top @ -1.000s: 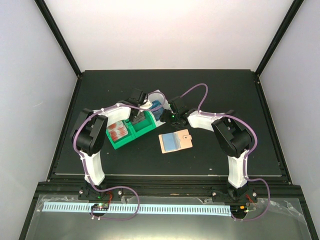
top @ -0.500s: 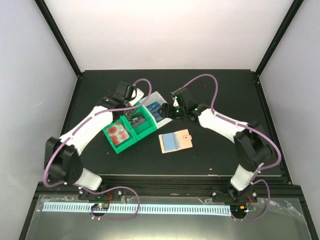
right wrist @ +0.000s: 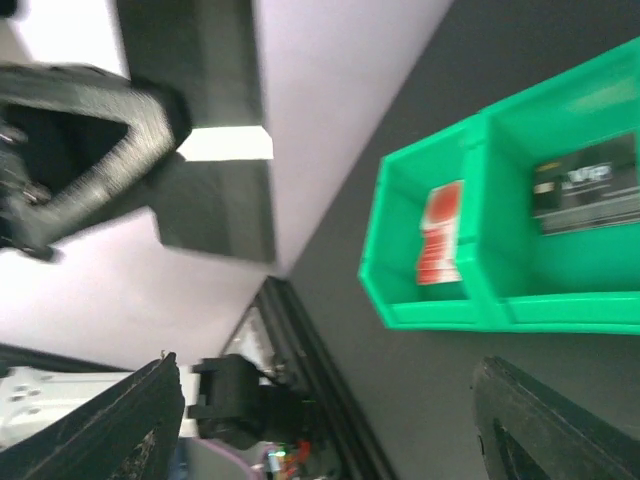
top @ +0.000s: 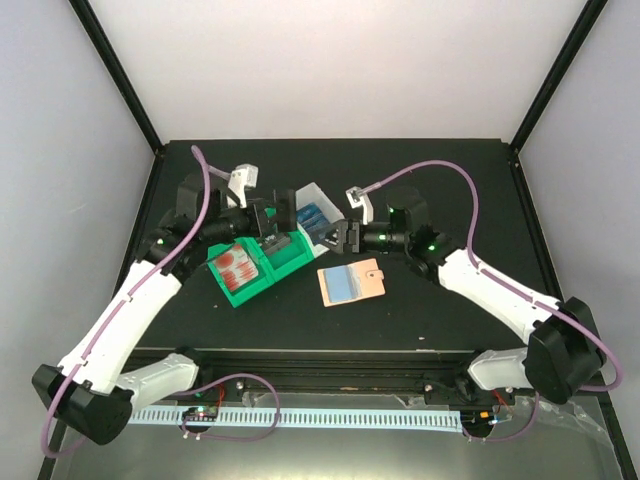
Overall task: Put the credit cards into the card holder
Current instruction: Pick up the credit card from the storage box.
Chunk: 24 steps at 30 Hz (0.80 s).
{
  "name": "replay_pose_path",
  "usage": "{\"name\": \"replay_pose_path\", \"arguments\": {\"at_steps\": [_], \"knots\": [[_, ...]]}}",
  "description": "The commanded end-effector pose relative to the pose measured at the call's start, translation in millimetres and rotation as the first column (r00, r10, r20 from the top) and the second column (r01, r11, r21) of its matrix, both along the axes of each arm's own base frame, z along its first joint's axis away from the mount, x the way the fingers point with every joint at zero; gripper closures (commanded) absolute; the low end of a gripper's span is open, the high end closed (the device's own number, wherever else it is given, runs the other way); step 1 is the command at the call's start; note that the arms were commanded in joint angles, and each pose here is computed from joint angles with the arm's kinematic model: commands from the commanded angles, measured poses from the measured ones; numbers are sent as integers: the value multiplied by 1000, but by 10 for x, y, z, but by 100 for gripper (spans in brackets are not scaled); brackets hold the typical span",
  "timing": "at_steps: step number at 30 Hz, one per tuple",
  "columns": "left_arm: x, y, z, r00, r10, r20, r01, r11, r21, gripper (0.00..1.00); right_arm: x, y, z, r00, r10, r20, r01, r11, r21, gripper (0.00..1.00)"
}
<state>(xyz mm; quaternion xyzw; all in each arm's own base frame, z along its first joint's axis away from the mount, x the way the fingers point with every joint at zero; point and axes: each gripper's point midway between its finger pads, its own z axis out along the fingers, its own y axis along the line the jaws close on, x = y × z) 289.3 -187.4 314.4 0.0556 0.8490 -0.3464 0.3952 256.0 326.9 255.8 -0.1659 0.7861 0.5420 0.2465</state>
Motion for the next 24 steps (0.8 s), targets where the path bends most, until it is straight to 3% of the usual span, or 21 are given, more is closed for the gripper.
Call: {"name": "replay_pose_path", "arguments": {"at_steps": [1, 3, 5, 11, 17, 23, 24], "knots": [[-360, -523, 234, 932, -274, -238, 115, 844, -524, 98, -275, 113, 497, 992, 127, -21, -120, 975, 186, 22], [-433, -610, 282, 893, -365, -263, 117, 753, -647, 99, -343, 147, 617, 986, 161, -42, -146, 959, 242, 24], [-460, -617, 295, 878, -385, -283, 95, 722, -686, 99, -340, 158, 666, 985, 157, -71, -133, 954, 269, 28], [-503, -556, 367, 892, -350, -286, 68, 729, -681, 98, -224, 118, 562, 985, 67, -161, -24, 966, 256, 54], [-543, -546, 328, 890, -350, -293, 57, 723, -689, 99, -258, 114, 665, 982, 84, -167, -31, 954, 299, 79], [-566, -523, 261, 901, -328, -284, 64, 747, -661, 98, -263, 76, 656, 981, 65, -181, -8, 955, 296, 98], [-566, -515, 242, 905, -321, -280, 66, 755, -652, 94, -257, 70, 639, 982, 57, -182, -2, 957, 289, 99]]}}
